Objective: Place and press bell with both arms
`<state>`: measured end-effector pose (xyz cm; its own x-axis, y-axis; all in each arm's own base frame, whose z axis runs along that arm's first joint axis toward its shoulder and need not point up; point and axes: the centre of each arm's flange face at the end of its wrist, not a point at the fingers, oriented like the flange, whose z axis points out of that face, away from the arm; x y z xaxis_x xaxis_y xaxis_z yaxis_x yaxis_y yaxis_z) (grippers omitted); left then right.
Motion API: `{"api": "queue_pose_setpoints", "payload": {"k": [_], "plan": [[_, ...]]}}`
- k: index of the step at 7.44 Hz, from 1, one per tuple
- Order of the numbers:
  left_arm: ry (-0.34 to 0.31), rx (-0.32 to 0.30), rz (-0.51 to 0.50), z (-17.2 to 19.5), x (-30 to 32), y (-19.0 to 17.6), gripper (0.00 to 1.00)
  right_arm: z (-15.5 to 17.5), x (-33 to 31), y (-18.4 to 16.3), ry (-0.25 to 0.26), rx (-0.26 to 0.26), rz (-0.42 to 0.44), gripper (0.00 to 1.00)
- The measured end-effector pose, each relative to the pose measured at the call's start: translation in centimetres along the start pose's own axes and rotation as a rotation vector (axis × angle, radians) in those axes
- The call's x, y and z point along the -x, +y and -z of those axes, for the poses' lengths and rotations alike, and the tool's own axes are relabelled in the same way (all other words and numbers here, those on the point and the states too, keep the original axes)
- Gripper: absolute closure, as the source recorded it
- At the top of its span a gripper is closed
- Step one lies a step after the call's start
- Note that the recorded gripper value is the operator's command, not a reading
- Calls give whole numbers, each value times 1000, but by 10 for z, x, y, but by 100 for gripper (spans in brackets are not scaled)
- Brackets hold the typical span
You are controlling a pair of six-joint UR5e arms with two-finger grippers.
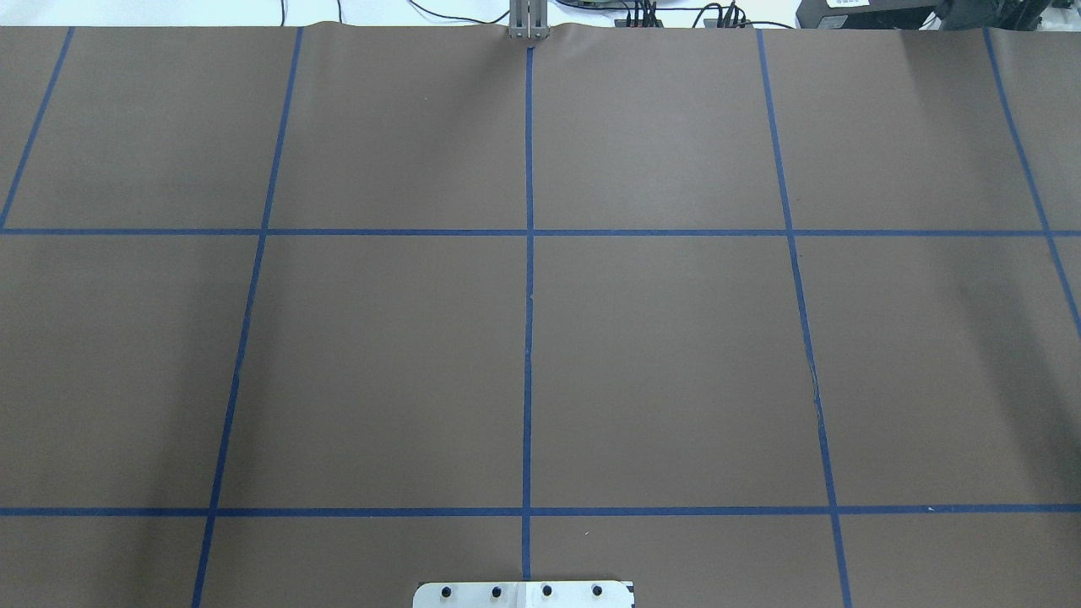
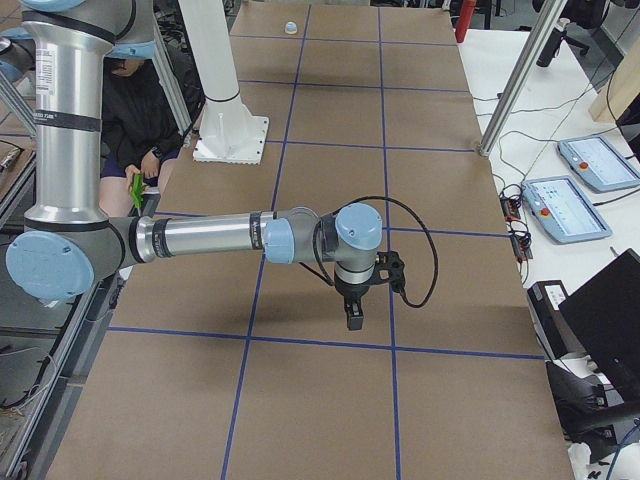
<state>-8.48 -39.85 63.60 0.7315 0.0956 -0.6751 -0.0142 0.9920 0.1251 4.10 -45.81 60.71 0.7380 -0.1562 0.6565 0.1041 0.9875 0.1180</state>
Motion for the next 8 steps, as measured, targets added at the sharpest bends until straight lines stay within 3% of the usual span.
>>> {"api": "queue_pose_setpoints", "payload": {"k": [6,8], "plan": [[-2,-23,-19,10,-8,-6,0,5,7,-4,-1,-11,18,0],[-3,-40,-29,16,-13,-18,0,14,17,-12,-11,-43,42,0]]}}
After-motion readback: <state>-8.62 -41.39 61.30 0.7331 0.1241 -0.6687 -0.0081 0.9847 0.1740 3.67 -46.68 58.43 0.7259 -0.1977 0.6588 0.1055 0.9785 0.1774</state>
